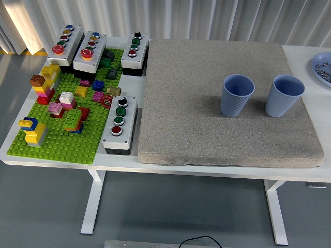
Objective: Pick cup pour cup place
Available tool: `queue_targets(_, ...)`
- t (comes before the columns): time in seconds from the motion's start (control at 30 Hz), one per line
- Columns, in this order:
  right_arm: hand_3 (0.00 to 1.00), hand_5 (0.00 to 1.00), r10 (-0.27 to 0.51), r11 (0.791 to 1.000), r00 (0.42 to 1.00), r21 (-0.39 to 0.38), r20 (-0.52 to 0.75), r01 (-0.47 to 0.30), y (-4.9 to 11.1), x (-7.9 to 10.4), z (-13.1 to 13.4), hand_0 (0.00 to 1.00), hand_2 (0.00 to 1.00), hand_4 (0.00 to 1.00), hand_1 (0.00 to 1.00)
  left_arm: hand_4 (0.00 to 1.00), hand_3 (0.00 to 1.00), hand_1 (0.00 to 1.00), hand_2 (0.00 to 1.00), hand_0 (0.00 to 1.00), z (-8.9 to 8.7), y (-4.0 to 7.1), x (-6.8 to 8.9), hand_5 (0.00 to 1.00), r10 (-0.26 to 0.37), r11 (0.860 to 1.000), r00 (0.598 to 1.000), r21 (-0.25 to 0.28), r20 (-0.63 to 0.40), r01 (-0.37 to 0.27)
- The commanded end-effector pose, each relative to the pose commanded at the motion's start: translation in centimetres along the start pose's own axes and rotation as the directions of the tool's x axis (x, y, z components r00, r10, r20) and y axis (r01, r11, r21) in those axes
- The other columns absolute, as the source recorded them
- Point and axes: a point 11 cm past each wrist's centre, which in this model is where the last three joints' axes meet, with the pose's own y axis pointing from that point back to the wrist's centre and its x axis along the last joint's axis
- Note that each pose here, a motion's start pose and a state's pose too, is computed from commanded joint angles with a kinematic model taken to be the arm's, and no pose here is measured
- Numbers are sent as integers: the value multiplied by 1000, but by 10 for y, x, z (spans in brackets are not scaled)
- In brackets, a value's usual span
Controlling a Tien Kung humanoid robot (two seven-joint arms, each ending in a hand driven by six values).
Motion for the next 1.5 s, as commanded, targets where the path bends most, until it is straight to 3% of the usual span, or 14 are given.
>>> queue_targets(1.37, 854, 947, -7, 1000, 1000, -11, 6, 7, -1, 4, -3, 917, 895, 747, 855, 513, 661, 771, 828, 737, -1, 0, 0, 950, -1, 1000, 1000, 1, 3, 1)
queue_targets(1.5, 854, 947, -34, 999, 999, -18, 0, 34, 0, 7, -4, 917, 895, 747, 855, 513, 661, 771, 828, 737, 0, 0, -1, 950, -1, 1000, 1000, -1, 3, 1)
